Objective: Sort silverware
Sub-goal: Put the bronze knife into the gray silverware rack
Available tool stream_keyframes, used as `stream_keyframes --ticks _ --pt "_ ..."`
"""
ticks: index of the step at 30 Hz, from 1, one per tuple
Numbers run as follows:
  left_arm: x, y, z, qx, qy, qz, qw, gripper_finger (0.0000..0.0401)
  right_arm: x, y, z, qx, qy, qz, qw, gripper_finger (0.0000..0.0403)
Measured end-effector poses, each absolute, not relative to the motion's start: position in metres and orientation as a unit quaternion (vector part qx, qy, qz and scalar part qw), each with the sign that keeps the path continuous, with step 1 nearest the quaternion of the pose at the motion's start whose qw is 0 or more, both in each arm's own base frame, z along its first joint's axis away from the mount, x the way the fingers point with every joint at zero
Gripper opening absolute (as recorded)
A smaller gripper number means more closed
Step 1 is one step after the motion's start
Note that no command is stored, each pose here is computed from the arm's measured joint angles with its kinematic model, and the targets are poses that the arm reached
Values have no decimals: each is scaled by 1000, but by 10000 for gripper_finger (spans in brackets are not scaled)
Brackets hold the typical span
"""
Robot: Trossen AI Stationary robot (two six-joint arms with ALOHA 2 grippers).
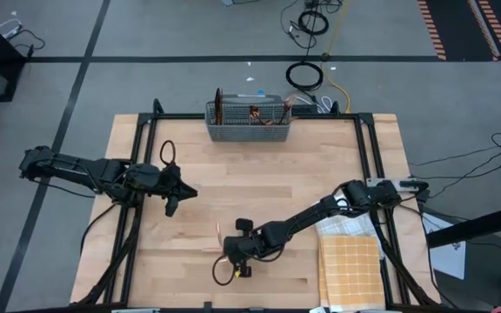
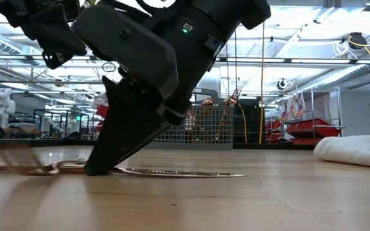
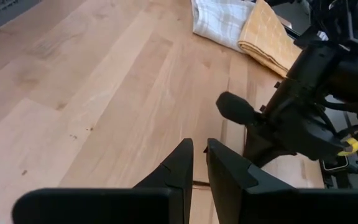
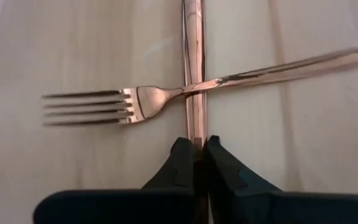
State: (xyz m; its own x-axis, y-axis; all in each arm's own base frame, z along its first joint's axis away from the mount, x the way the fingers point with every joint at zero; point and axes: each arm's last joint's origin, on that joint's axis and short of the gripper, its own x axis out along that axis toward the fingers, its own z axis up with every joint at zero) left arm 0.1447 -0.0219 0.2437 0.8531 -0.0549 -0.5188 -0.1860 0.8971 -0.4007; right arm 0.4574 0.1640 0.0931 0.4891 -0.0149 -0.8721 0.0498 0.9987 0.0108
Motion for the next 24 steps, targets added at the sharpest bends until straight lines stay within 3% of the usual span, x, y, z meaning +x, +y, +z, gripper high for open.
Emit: stream_keyframes --ticks 11,24 --pt "145 -21 244 -217 265 48 938 52 446 154 98 -10 541 -87 837 0" --pt "144 -20 241 -213 275 57 936 52 439 112 136 -51 557 -146 816 3"
